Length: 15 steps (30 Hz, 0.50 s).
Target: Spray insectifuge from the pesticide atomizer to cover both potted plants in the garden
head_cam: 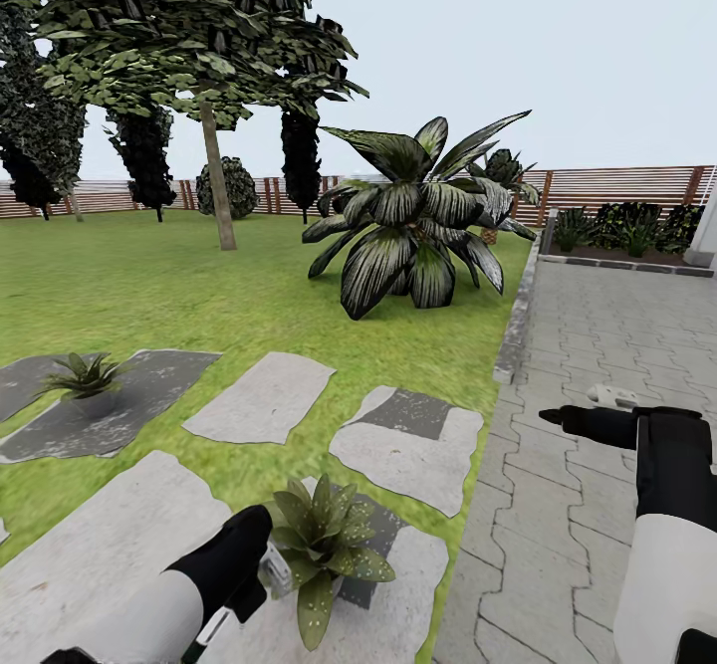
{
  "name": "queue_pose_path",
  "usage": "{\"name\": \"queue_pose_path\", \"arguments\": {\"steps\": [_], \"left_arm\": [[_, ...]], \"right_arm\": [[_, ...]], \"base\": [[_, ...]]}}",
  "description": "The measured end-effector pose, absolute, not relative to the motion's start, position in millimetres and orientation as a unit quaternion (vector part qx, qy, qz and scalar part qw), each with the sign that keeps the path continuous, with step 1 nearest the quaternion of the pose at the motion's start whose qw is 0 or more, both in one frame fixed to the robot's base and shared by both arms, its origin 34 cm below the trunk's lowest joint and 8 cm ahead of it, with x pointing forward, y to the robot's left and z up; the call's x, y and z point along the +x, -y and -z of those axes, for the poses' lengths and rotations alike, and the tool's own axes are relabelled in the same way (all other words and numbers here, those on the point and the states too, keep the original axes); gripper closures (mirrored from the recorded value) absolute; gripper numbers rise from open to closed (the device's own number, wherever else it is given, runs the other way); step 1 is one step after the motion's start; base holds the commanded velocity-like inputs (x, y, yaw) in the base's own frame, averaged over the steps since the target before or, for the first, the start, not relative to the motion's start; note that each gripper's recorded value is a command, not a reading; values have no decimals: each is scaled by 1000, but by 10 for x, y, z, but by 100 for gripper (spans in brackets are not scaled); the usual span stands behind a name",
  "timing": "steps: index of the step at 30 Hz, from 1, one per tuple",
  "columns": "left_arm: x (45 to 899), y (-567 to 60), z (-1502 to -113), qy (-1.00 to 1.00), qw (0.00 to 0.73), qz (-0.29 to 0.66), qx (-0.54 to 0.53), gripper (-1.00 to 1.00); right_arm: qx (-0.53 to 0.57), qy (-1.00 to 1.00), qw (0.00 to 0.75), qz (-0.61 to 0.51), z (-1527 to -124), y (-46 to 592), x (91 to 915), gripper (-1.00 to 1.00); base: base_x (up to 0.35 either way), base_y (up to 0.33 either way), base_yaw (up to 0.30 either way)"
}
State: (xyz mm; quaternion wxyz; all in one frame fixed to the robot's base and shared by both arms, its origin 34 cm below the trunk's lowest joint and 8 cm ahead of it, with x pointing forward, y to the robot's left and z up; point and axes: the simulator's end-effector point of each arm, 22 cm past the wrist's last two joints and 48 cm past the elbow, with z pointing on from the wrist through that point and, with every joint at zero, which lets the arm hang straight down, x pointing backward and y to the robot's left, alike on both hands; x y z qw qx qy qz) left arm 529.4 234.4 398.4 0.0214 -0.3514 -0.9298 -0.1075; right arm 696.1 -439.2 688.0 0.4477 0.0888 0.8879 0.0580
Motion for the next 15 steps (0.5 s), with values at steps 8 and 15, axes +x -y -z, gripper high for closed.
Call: {"name": "queue_pose_path", "arguments": {"steps": [8,15], "left_arm": [[5302,-2353,-3990,930,21,108,-350,100],[5296,-2351,-3986,930,21,108,-351,100]], "right_arm": [[89,-888,448,-58,-6881,4391,6961,-100],[89,-888,447,-58,-6878,4393,6960,-100]], "base": [[0,0,0],[-23,169,0]]}}
